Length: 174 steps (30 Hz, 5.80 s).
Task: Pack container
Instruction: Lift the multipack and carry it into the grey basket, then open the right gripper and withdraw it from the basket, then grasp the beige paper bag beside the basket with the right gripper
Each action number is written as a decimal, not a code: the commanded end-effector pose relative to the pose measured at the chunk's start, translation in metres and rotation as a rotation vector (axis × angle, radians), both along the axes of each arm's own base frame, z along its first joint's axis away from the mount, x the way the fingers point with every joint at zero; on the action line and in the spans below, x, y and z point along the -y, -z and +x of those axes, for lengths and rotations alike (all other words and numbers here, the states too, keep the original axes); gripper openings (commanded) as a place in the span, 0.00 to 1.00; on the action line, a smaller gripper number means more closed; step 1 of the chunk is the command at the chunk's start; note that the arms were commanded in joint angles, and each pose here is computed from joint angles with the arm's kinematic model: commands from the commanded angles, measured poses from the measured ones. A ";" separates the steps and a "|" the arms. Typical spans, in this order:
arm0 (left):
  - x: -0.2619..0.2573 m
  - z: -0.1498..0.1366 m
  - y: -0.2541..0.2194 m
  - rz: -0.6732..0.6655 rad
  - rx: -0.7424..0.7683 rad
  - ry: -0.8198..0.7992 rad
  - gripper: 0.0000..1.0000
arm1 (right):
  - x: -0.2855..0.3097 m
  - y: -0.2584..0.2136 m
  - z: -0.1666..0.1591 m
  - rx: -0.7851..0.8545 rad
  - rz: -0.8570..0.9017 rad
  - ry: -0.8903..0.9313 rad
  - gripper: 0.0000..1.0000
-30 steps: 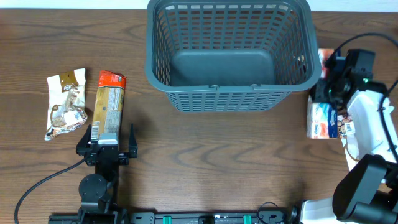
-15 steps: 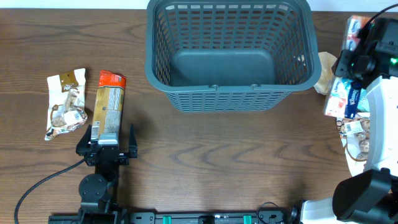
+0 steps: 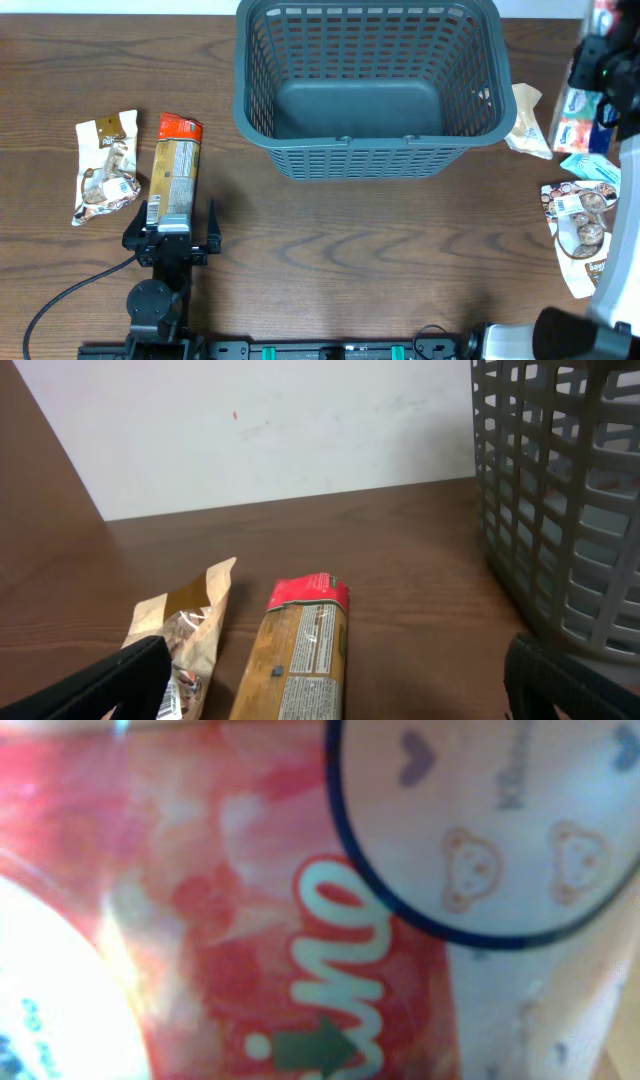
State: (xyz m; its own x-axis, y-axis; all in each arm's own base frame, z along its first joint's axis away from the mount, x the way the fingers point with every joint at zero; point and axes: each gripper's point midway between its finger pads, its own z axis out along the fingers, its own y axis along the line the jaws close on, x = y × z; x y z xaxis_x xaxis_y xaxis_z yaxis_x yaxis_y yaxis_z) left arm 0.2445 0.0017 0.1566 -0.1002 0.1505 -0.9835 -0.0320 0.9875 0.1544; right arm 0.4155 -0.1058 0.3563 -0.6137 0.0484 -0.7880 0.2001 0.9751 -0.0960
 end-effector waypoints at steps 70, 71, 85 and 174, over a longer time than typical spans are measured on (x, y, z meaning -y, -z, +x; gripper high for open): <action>-0.002 0.000 0.016 0.008 -0.043 -0.011 0.99 | -0.304 0.143 -0.004 -0.340 -0.165 -1.441 0.99; -0.002 0.000 0.016 0.008 -0.043 -0.011 0.99 | -0.305 0.140 0.000 -0.320 -0.174 -1.440 0.99; -0.001 0.000 0.016 0.000 -0.042 -0.011 0.99 | -0.182 -0.067 0.085 0.257 -0.213 -0.486 0.99; -0.001 0.000 0.013 -0.001 -0.031 -0.005 0.99 | 0.034 0.362 0.064 -0.754 0.195 -0.434 0.59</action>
State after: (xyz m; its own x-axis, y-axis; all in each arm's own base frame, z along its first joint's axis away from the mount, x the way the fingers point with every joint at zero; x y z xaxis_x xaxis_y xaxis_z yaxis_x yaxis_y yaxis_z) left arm 0.2445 0.0016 0.1573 -0.0975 0.1477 -0.9842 -0.0327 0.9879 0.1515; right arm 0.4796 -0.1502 0.0040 -0.9621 -0.2124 -0.1711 -0.2287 0.9701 0.0816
